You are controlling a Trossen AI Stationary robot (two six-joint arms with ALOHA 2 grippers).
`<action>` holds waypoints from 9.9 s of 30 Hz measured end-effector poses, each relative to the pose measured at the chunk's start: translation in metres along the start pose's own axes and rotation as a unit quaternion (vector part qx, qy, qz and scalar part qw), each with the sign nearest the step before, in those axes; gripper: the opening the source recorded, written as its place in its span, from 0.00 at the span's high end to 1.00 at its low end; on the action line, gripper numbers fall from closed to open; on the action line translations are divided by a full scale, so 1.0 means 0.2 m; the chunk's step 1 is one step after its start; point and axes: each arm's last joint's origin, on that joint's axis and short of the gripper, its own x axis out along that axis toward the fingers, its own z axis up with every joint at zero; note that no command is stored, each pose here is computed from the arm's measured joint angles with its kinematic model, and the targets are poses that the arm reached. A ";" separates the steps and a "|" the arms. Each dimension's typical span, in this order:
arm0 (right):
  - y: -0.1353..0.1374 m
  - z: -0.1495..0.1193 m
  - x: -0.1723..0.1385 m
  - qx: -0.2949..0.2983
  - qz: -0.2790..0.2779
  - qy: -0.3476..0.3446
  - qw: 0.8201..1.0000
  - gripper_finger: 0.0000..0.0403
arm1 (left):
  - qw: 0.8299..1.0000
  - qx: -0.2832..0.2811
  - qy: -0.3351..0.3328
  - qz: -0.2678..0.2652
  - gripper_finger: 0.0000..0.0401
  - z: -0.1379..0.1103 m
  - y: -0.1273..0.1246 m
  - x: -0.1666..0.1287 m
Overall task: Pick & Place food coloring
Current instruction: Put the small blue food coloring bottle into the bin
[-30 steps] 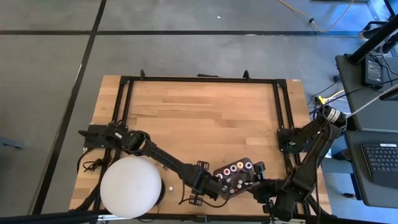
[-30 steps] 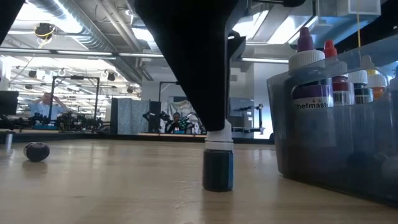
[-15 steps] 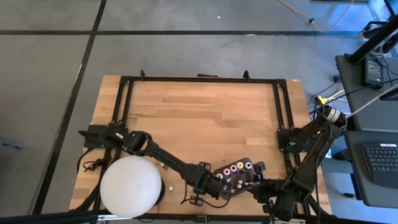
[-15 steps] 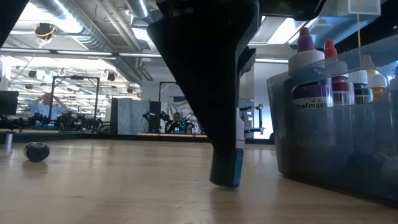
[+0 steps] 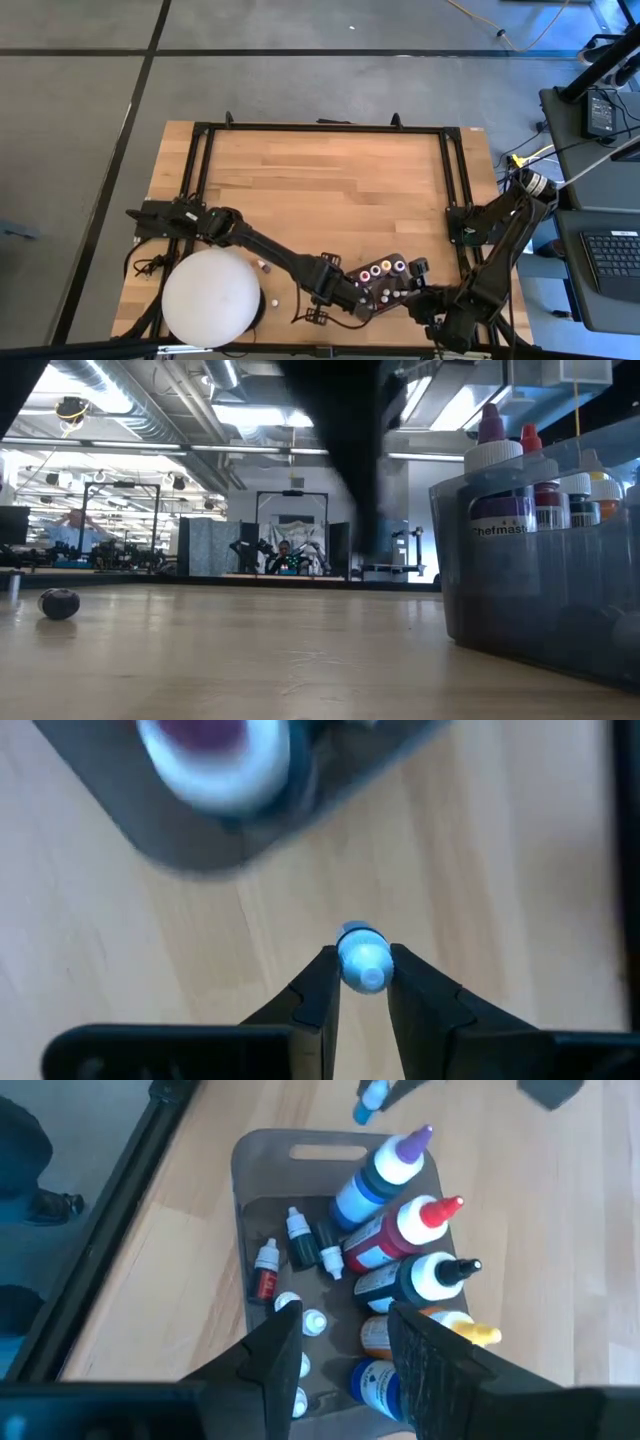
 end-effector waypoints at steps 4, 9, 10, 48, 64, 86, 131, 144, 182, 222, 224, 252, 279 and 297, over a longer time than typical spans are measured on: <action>-0.04 -0.03 -0.03 0.011 -0.017 0.029 0.999 0.62 | 0.999 0.004 -0.034 -0.009 0.84 0.04 0.00 -0.09; -0.10 -0.07 -0.09 0.036 -0.036 0.049 0.998 0.62 | 0.997 -0.033 -0.069 -0.020 0.84 0.07 -0.01 -0.17; -0.10 -0.08 -0.10 0.033 -0.038 0.049 0.998 0.62 | 0.996 -0.042 -0.069 -0.023 0.84 0.06 -0.01 -0.18; -0.07 -0.14 -0.06 -0.037 -0.078 0.002 0.996 0.62 | 0.974 -0.057 -0.208 0.069 0.83 0.12 1.28 -0.22; -0.09 -0.26 0.04 -0.042 -0.120 0.026 0.992 0.62 | 0.991 -0.080 -0.097 0.043 0.83 0.04 1.41 0.19; -0.14 -0.23 0.06 -0.105 -0.165 0.019 0.980 0.62 | 0.990 -0.079 -0.090 0.070 0.77 0.06 1.35 0.22; -0.77 -0.50 -0.08 0.127 -0.133 -0.080 0.980 0.62 | 0.970 -0.096 -0.221 0.032 0.60 0.00 1.54 -0.10; -0.82 -0.51 -0.06 0.134 -0.100 -0.073 0.983 0.62 | 0.928 -0.159 -0.335 0.047 0.60 -0.37 1.43 -0.20; -1.29 -0.38 0.69 0.134 -0.021 -0.005 0.991 0.62 | 0.886 -0.186 -0.412 0.102 0.60 -0.91 1.18 -0.20; -1.30 -0.44 0.79 0.144 -0.016 0.039 0.989 0.64 | 0.886 -0.186 -0.412 0.101 0.59 -0.91 1.18 -0.20; -1.29 -0.44 0.79 0.144 -0.014 0.039 0.989 0.67 | 0.886 -0.186 -0.412 0.101 0.59 -0.91 1.18 -0.20; -1.29 -0.43 0.79 0.141 0.005 0.031 0.989 0.78 | 0.886 -0.186 -0.412 0.102 0.59 -0.91 1.18 -0.20; -1.29 -0.43 0.79 0.146 0.005 0.031 0.989 0.61 | 0.886 -0.186 -0.412 0.102 0.60 -0.91 1.18 -0.20; -1.29 -0.44 0.81 0.168 0.005 0.034 0.985 0.61 | 0.886 -0.186 -0.412 0.102 0.60 -0.91 1.18 -0.20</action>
